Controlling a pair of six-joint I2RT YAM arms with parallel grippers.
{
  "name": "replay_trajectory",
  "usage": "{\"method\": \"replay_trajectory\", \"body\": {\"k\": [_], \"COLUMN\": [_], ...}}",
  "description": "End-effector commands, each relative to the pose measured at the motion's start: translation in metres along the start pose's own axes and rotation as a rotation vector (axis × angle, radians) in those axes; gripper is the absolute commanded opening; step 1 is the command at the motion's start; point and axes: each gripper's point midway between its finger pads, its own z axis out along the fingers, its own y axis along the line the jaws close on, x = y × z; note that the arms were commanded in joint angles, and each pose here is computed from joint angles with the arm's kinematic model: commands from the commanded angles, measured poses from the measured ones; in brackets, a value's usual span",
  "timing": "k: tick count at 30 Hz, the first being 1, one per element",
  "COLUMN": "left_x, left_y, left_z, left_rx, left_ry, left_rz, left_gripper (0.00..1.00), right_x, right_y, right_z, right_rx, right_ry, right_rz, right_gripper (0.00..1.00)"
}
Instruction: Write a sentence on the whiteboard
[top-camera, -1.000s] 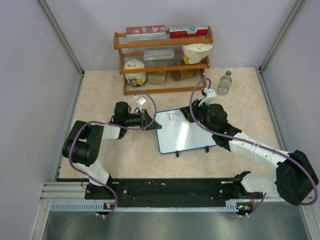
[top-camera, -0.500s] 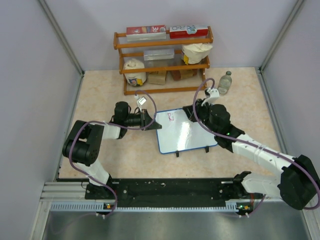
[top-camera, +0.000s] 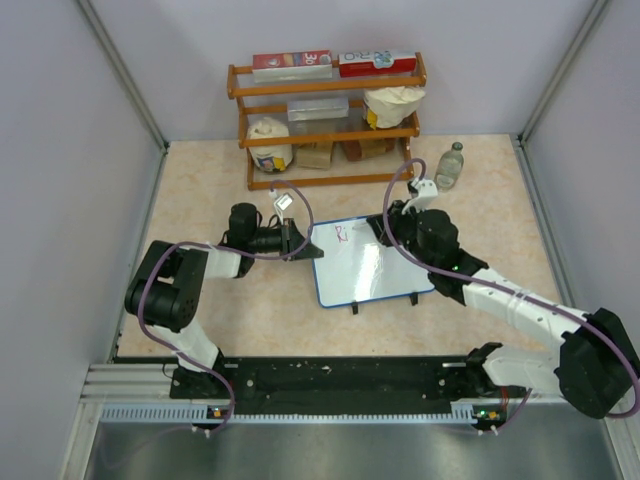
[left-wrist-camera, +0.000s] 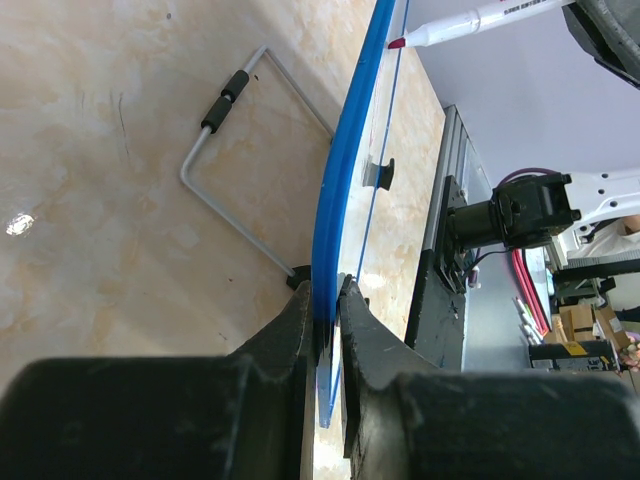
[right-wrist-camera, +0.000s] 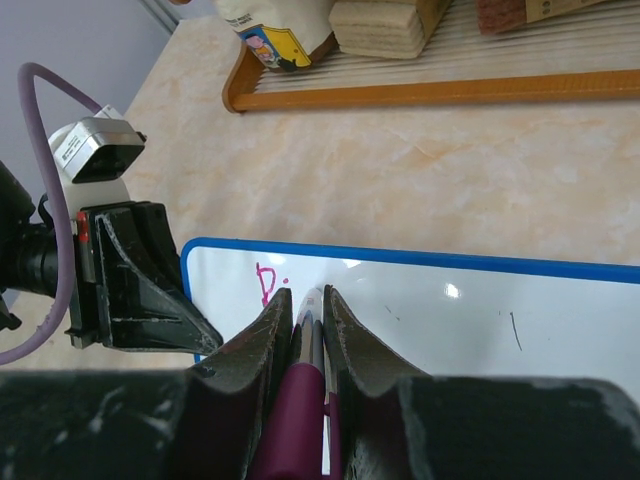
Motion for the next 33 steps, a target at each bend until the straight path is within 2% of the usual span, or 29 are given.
{"method": "replay_trajectory", "body": {"k": [1, 17, 33], "left_x": [0.001, 0.001, 0.002], "left_y": [0.015, 0.016, 0.016], "left_z": [0.003, 0.004, 0.003], "left_rx": [-0.05, -0.053, -0.053], "left_ry": [-0.004, -0.005, -0.003], "left_rz": [0.004, 0.003, 0.0], "left_gripper": [0.0, 0.0, 0.0], "right_x": [-0.007, 0.011, 0.016], "right_y": [0.002, 0.003, -0.014], "right_z": [0.004, 0.005, -0.006], "right_rx": [-0.01, -0.038, 0.034], "right_ry": [-0.026, 0.031, 0.018], "right_rz": [-0.006, -0.005, -0.002], "right_gripper": [0.0, 0.0, 0.0]}}
